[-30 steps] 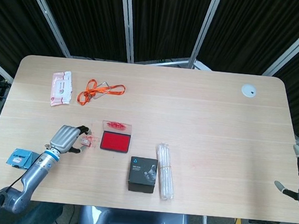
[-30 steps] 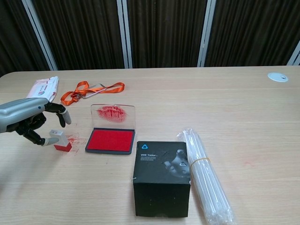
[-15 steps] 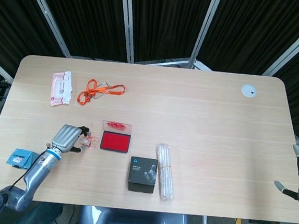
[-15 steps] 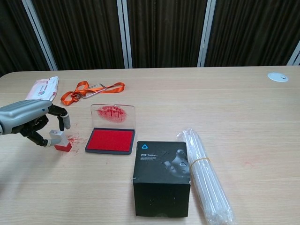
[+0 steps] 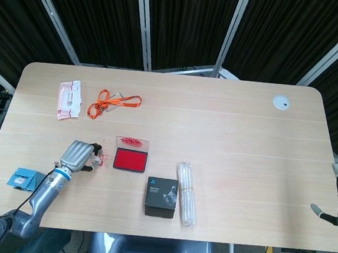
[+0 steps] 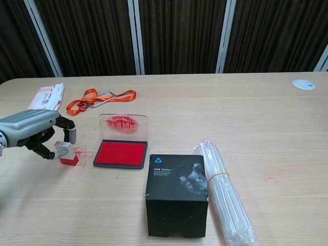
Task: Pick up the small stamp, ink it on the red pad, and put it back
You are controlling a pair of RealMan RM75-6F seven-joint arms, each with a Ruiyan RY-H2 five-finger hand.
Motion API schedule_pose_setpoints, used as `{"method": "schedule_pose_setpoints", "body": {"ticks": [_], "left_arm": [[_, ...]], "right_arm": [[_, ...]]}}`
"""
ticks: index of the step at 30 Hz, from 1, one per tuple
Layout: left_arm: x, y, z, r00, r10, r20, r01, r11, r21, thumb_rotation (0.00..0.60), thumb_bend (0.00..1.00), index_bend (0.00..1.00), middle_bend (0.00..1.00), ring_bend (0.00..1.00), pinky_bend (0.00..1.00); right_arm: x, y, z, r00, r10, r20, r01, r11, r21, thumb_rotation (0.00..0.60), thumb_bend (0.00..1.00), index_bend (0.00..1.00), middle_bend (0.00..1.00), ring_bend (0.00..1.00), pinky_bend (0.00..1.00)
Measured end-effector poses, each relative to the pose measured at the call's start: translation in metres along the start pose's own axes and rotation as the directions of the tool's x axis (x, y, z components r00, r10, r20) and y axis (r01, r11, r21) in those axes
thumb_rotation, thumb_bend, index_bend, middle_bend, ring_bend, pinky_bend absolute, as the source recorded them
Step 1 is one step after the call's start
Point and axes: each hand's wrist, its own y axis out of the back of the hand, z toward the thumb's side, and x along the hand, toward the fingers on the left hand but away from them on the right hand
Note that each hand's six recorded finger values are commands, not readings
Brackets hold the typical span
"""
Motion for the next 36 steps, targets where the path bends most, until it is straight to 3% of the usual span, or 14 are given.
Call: {"method": "schedule_pose_setpoints", "body": {"ticks": [19,28,36], "left_arm": [[0.0,0.001,-0.005,1.0,-0.002,-0.021,0.002,1.0,-0.011,0.6,0.38,0.52,0.55,0.82,0.93],[0.002,0.016,0.002,1.0,0.022,-0.004,-0.022,0.998,-0.061,0.6,0.38,0.52,0.55,0.82,0.93],[0.012,0.045,0.036,0.993,0.094,0.069,-0.085,0.989,-0.121,0.6,0.38,0.51,0.55,0.82,0.93]], "right_arm": [[-0.001,-0.001,0.0,1.0,0.004,0.006,-0.004,1.0,0.003,0.6,0.0,0.0,0.0,0.0,0.0],[-0.002,-0.001,0.0,1.0,0.005,0.009,-0.005,1.0,0.0,0.6,0.0,0.0,0.0,0.0,0.0],[-0.005,-0.001,-0.003,1.0,0.006,0.019,-0.006,1.0,-0.003,0.6,0.0,0.0,0.0,0.0,0.0]]}}
